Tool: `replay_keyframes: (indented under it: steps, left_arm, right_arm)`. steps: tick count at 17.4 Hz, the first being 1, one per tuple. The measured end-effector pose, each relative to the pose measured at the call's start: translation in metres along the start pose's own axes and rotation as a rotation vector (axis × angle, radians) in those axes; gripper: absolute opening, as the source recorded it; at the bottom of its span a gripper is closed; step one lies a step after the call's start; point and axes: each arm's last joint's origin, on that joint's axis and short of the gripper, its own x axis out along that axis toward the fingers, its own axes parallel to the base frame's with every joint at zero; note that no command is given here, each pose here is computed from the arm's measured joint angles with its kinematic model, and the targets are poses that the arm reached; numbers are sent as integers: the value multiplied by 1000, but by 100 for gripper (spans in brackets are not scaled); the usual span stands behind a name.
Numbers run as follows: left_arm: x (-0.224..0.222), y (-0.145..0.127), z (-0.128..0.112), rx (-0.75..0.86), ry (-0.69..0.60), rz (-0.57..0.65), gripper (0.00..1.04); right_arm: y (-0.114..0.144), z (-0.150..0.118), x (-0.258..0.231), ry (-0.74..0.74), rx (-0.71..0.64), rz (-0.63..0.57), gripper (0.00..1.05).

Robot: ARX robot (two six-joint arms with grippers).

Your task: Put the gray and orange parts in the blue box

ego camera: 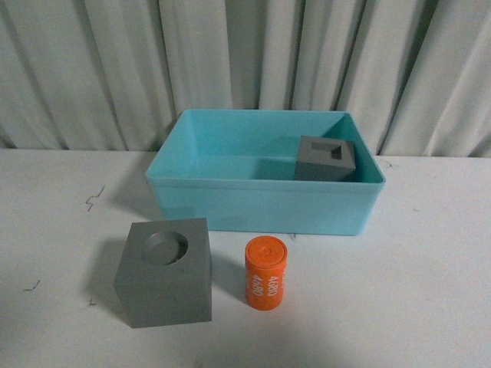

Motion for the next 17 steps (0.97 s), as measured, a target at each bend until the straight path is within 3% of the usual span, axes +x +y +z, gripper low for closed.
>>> replay_keyframes:
  steps: [5, 7, 8, 9, 11, 14, 17]
  left_arm:
    - [0, 0, 0, 0, 0, 0, 98]
    - [0, 0, -1, -22, 68, -6, 98]
    - [2, 0, 1, -125, 363, -22, 98]
    - [16, 2, 12, -233, 573, 19, 98]
    - [47, 0, 26, -271, 577, 27, 98]
    - [116, -17, 37, -146, 531, -31, 98]
    - [155, -33, 5, -26, 665, -39, 98]
  right_arm:
    - [0, 0, 0, 0, 0, 0, 98]
    - [0, 0, 0, 0, 0, 0, 98]
    - [0, 0, 0, -1, 0, -1, 98]
    - [0, 0, 0, 0, 0, 1, 98]
    - [0, 0, 0, 0, 0, 0, 98]
    - [0, 0, 0, 0, 0, 0, 98]
    - [0, 0, 0, 0, 0, 0, 98]
